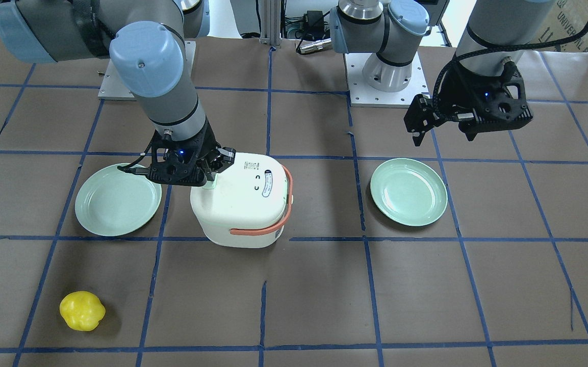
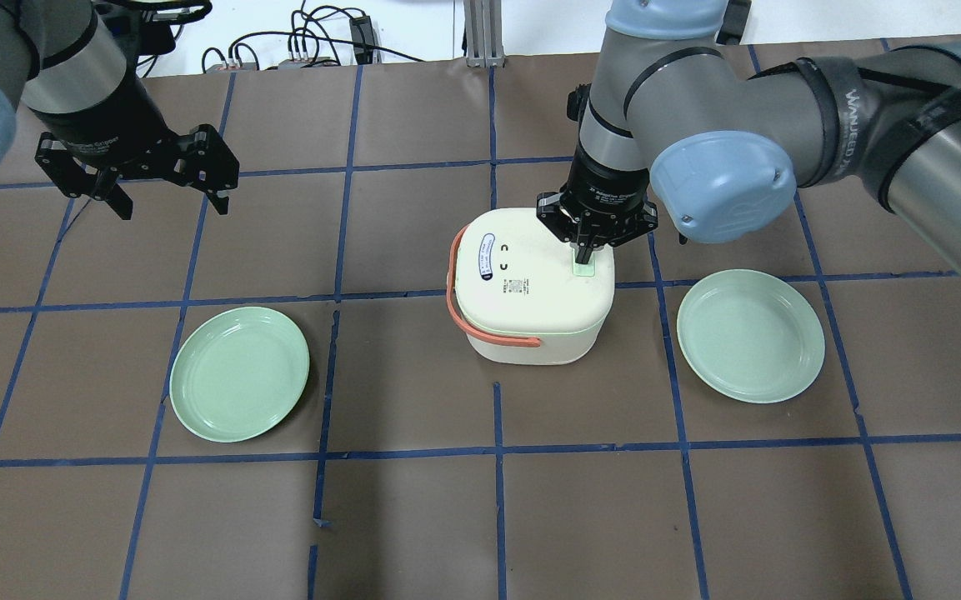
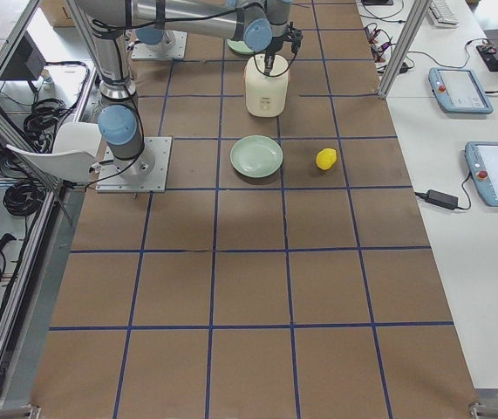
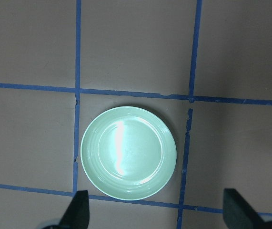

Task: Press rice cooker button
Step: 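Press down on the pale green button with the right gripper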

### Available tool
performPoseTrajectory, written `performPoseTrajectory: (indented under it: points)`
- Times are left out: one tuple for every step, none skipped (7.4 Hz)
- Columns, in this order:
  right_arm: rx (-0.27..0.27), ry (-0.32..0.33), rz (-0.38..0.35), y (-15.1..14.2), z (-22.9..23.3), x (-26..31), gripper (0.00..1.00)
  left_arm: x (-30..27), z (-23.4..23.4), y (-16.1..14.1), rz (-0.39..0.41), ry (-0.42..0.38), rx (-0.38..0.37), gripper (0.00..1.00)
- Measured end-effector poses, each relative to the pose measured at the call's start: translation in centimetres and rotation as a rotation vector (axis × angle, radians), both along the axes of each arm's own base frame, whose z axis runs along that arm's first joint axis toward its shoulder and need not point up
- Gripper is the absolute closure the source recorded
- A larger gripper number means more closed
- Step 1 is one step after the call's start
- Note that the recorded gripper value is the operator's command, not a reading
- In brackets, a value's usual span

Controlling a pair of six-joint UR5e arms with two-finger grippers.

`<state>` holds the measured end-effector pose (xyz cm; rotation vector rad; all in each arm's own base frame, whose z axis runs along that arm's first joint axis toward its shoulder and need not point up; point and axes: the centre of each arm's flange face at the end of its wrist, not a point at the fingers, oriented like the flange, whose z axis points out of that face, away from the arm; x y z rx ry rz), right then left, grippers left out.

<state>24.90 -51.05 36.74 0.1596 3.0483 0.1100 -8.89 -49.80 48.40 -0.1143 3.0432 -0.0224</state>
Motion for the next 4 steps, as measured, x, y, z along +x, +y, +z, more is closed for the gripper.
performPoseTrajectory:
  points:
    - [0.0, 0.0, 0.0, 0.0, -0.02, 0.0, 0.98, 0.0, 0.0, 0.0, 0.0, 0.0, 0.0, 0.0]
    - [0.001, 0.0, 0.002, -0.02, -0.08, 0.01, 0.98, 0.0, -0.01, 0.0, 0.0, 0.0, 0.0, 0.0]
    - [0.002, 0.0, 0.004, -0.03, -0.14, 0.01, 0.98, 0.0, -0.02, 0.0, 0.0, 0.0, 0.0, 0.0]
    - [0.002, 0.001, 0.005, -0.06, -0.17, -0.05, 0.98, 0.01, -0.02, 0.0, 0.0, 0.0, 0.0, 0.0]
